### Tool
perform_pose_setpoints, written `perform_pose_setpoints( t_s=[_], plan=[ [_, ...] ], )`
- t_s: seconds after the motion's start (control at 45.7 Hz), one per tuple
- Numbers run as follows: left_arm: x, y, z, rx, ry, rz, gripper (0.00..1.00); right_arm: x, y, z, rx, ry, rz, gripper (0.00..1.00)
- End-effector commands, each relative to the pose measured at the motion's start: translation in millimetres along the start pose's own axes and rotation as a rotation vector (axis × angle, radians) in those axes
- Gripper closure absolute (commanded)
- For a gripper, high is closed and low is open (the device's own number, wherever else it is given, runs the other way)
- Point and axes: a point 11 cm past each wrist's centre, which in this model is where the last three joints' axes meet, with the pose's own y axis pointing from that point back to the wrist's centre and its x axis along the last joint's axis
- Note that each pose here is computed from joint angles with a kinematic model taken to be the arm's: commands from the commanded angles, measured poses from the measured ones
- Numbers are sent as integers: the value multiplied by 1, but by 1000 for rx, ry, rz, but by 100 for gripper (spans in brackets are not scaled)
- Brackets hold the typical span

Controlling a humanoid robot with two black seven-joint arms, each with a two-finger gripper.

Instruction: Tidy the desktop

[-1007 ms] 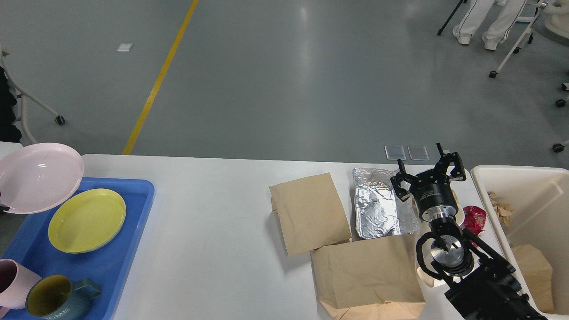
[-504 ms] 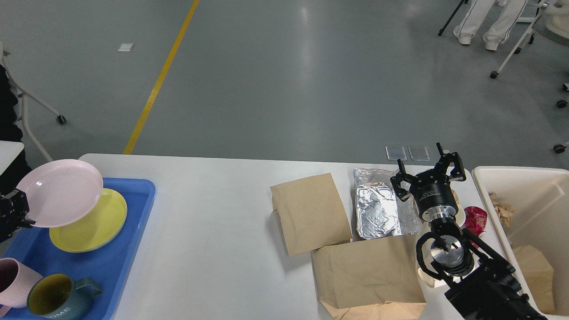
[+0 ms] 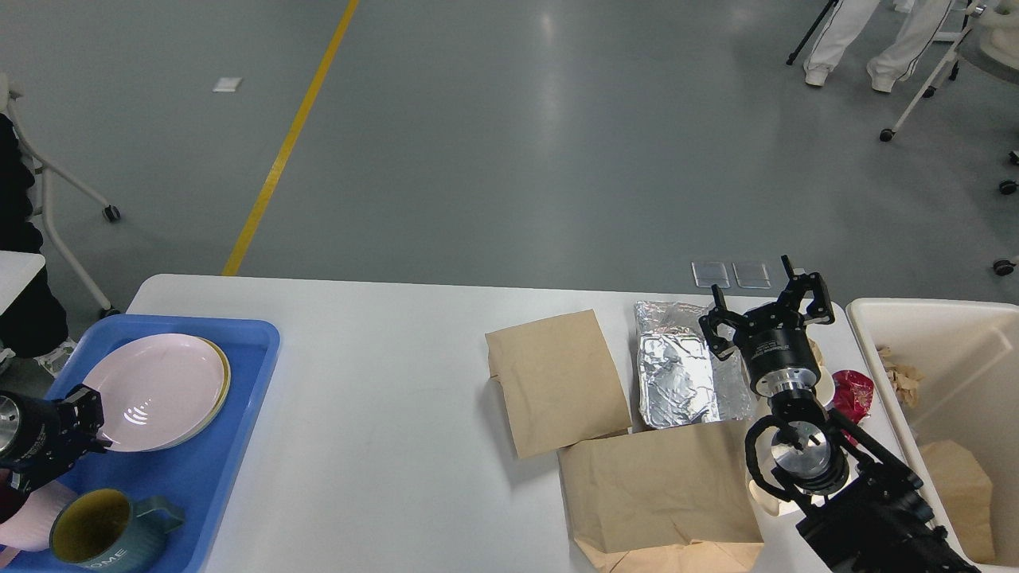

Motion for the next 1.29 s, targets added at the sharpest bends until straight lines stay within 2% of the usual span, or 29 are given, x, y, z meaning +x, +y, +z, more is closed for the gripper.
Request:
perform_pose_setpoints(
  t_s=[0.0,0.635,0.679,0.701,0.788,0.854,0.898,1.029,1.138,1.27],
  plan=[
    [0,-1,-5,5,8,-2,100,0,0,0,0,0,0,0],
    [7,2,4,-23,22,32,99,0,0,0,0,0,0,0],
    [8,2,4,-22,24,39,93,0,0,0,0,1,1,0],
    [8,2,4,-25,26,45,87,0,0,0,0,1,1,0],
    [17,6,6,-48,58,98,42,0,0,0,0,0,0,0],
    [20,6,11,-78,94,134,19,0,0,0,0,1,1,0],
    [23,7,13,-96,122,159,8,0,0,0,0,0,0,0],
    [22,9,21,-137,162,155,5,0,0,0,0,1,1,0],
    [45,30,20,-159,188,198,5,0,0,0,0,0,0,0],
    [55,53,55,-244,184,219,4,0,0,0,0,0,0,0]
  ],
)
